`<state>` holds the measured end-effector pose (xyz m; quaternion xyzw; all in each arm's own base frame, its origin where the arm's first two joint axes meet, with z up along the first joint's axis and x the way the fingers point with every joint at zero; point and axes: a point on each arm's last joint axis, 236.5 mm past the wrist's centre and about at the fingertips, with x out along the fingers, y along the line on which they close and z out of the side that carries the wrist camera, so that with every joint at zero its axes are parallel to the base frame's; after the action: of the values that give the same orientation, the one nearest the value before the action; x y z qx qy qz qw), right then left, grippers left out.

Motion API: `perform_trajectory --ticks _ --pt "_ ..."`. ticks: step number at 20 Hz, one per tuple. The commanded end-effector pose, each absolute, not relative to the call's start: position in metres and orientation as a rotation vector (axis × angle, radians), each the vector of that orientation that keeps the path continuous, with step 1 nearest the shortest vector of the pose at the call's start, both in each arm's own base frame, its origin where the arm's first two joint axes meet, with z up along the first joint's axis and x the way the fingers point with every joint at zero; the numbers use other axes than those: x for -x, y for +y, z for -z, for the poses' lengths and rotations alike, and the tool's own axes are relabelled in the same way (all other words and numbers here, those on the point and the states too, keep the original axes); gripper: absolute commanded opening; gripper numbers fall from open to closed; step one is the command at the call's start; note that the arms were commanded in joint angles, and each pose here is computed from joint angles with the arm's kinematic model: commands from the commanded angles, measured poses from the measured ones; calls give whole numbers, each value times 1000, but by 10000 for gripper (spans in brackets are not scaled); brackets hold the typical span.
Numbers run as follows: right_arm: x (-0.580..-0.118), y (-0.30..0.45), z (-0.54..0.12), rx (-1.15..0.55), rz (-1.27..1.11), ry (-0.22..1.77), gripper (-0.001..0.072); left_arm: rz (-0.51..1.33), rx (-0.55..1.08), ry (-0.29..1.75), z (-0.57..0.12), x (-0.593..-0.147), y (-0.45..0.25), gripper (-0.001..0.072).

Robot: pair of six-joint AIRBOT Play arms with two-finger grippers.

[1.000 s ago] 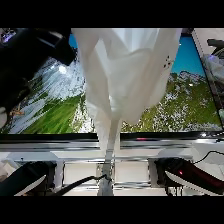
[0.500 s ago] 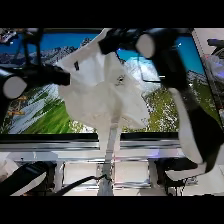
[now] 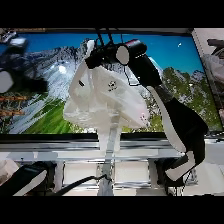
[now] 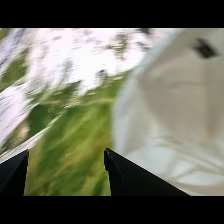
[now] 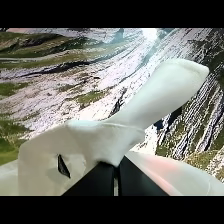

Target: Fold the clothes and pants, and hang the long-sleeved shirts on hangers.

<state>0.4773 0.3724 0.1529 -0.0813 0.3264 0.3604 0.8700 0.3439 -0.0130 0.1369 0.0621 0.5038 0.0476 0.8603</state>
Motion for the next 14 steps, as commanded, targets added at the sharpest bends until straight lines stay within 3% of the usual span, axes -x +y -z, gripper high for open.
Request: perform_trajectory --ticks 1,5,14 --pt "-471 375 -145 217 -788 698 22 -382 -43 1100 -125 -317 76 496" --pt "-471 375 -145 236 -798 691 21 -591 58 1197 -73 -296 167 476" --pt "-461 384 -141 220 -839 715 22 -554 -168 1252 -19 -354 234 461"
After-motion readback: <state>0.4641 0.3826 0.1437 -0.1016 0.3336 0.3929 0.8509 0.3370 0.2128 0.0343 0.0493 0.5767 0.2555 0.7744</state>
